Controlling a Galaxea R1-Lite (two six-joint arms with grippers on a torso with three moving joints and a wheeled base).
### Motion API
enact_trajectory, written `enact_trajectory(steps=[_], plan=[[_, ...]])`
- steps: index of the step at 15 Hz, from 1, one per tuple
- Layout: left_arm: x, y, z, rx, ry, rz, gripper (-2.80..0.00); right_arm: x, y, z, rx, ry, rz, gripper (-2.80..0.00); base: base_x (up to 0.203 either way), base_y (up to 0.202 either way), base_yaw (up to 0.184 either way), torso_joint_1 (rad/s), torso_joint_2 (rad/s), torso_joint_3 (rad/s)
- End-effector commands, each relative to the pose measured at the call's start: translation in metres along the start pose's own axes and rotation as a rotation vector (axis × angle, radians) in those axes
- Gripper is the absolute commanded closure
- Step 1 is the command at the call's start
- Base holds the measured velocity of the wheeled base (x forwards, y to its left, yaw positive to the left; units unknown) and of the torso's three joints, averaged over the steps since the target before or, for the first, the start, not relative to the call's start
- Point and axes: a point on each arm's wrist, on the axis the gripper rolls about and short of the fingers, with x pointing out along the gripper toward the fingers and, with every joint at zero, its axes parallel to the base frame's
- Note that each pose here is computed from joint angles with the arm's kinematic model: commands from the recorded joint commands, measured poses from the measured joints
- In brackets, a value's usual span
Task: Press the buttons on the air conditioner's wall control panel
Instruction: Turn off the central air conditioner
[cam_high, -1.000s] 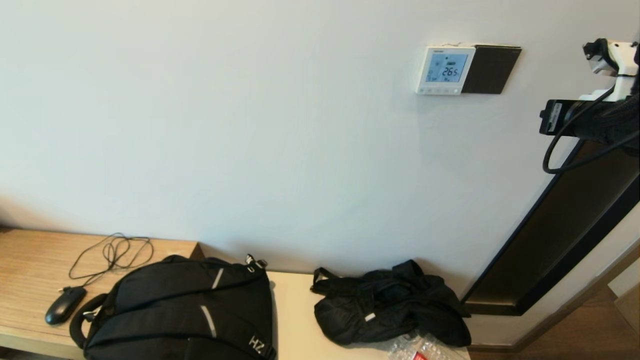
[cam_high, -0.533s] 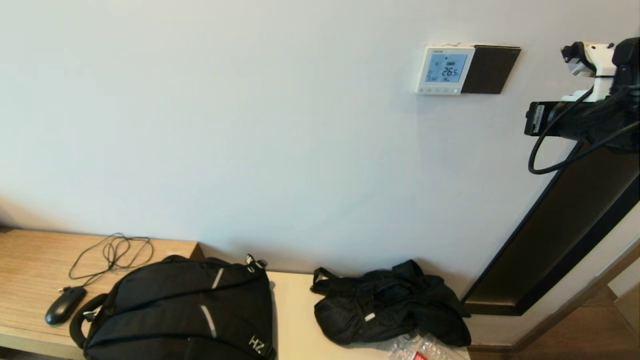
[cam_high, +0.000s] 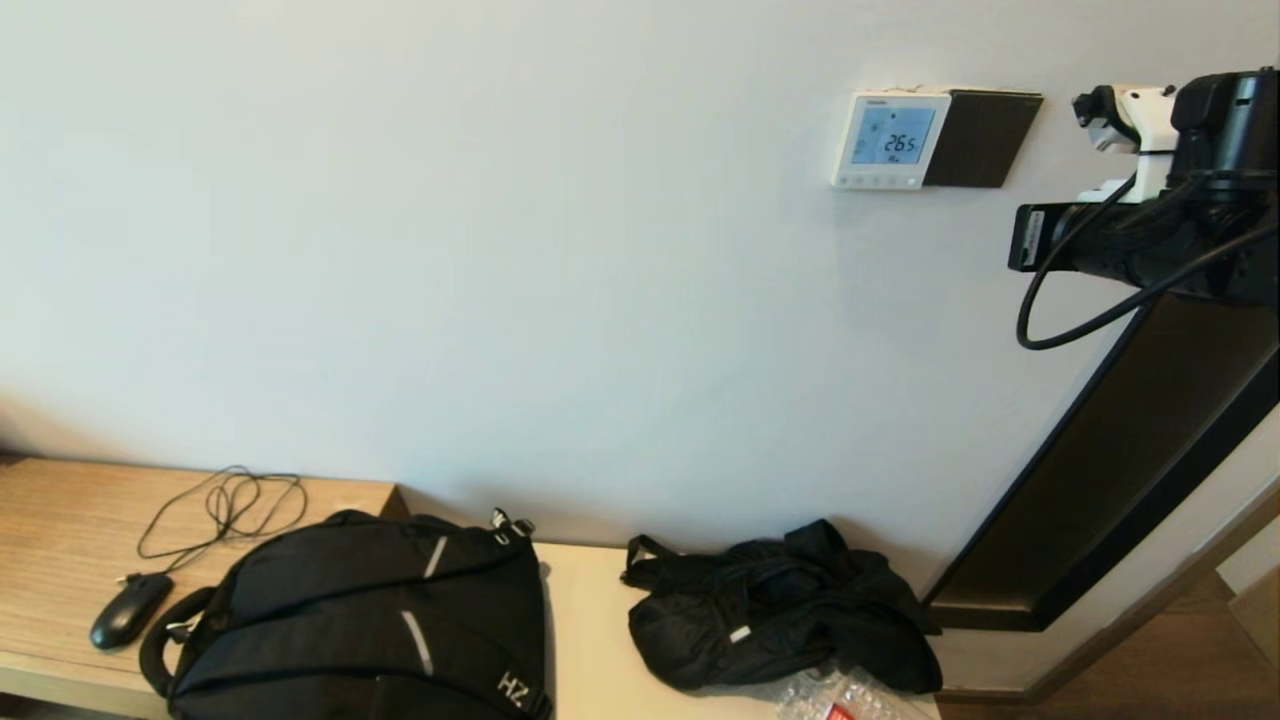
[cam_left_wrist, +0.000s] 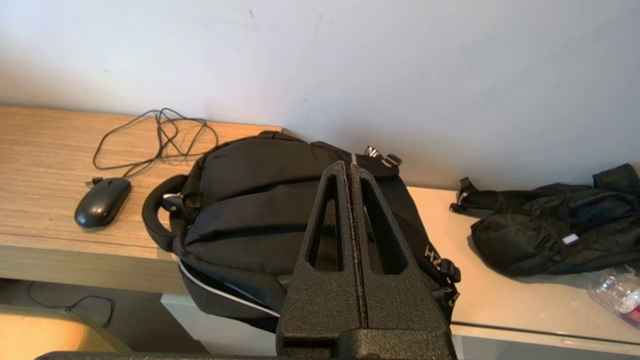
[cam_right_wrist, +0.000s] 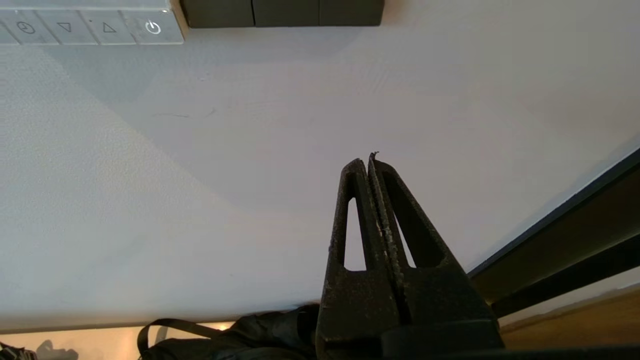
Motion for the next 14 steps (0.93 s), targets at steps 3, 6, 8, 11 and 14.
enact_trajectory(steps=[3, 6, 8, 11, 14], plan=[[0.0, 0.0, 0.0, 0.0, -0.001, 0.0, 0.0, 0.008, 0.001, 0.002, -0.003, -0.009, -0.008, 0.0, 0.0, 0.0, 0.0, 0.0, 0.0, 0.0], [0.0, 0.0, 0.0, 0.0, -0.001, 0.0, 0.0, 0.013, 0.001, 0.008, -0.013, -0.032, -0.029, 0.0, 0.0, 0.0, 0.0, 0.0, 0.0, 0.0], [0.0, 0.0, 0.0, 0.0, -0.001, 0.0, 0.0, 0.016, 0.004, 0.013, -0.015, -0.046, -0.023, 0.0, 0.0, 0.0, 0.0, 0.0, 0.0, 0.0], [0.0, 0.0, 0.0, 0.0, -0.001, 0.0, 0.0, 0.015, 0.02, 0.015, -0.017, -0.055, 0.001, 0.0, 0.0, 0.0, 0.0, 0.0, 0.0, 0.0], [0.0, 0.0, 0.0, 0.0, -0.001, 0.0, 0.0, 0.02, 0.032, 0.02, -0.024, -0.071, 0.008, 0.0, 0.0, 0.0, 0.0, 0.0, 0.0, 0.0]])
